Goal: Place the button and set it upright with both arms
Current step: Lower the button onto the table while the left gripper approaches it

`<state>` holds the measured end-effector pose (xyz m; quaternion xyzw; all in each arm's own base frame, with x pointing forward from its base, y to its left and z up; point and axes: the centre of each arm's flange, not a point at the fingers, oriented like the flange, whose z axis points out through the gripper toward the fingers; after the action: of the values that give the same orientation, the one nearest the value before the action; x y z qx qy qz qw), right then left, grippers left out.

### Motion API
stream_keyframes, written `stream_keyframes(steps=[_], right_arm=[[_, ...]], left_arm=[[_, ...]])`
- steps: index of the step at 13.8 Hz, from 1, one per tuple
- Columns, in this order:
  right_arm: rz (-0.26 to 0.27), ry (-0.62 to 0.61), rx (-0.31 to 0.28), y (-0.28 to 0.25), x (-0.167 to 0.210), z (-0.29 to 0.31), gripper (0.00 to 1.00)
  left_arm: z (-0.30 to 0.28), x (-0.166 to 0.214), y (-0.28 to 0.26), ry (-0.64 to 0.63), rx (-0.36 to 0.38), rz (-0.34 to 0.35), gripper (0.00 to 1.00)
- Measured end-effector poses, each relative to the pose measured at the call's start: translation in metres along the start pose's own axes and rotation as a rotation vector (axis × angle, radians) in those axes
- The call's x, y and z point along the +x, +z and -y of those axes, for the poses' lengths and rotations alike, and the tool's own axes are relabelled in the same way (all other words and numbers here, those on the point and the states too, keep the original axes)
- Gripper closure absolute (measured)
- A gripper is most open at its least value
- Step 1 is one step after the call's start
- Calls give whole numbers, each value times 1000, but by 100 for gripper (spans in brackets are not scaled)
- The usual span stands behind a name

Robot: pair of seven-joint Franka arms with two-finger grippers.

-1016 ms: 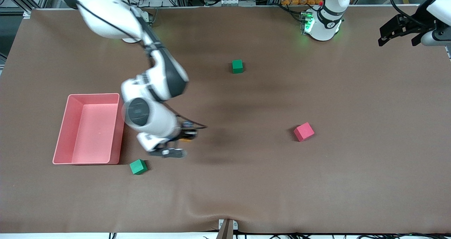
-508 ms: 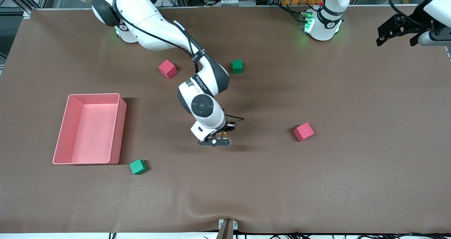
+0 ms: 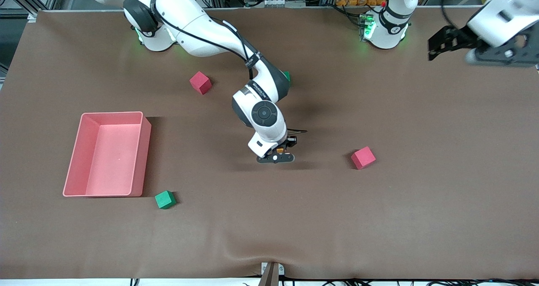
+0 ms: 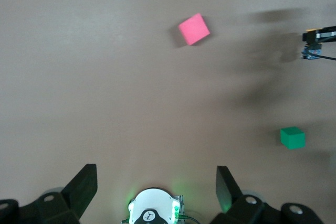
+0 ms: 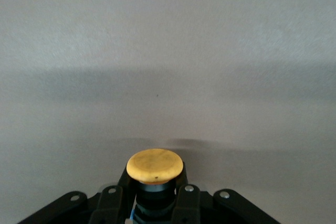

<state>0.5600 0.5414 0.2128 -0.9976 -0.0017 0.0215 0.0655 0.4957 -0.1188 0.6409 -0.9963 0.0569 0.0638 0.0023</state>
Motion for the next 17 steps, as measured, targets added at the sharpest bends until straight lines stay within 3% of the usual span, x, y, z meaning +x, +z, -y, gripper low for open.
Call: stream_keyframes(steps=[5,10,12,14,17], right_arm=[[0,12,-12,16,-7,5,63],[-20,34,-15,-8,10,-3,17],[-28,81,1,-60,39,-26,0],[-9,149,19,-139,68,-70,0],[21,245,-4,-241,89,-149,0]], left_arm=[[-41,58,80,82,-26,101,0],[-81,110,164,115,-89,173,0],[-105,123,194,109,-95,182,0],[-126,135,223,107,-105,173,0],[-154,153,263,81,-128,142,0]])
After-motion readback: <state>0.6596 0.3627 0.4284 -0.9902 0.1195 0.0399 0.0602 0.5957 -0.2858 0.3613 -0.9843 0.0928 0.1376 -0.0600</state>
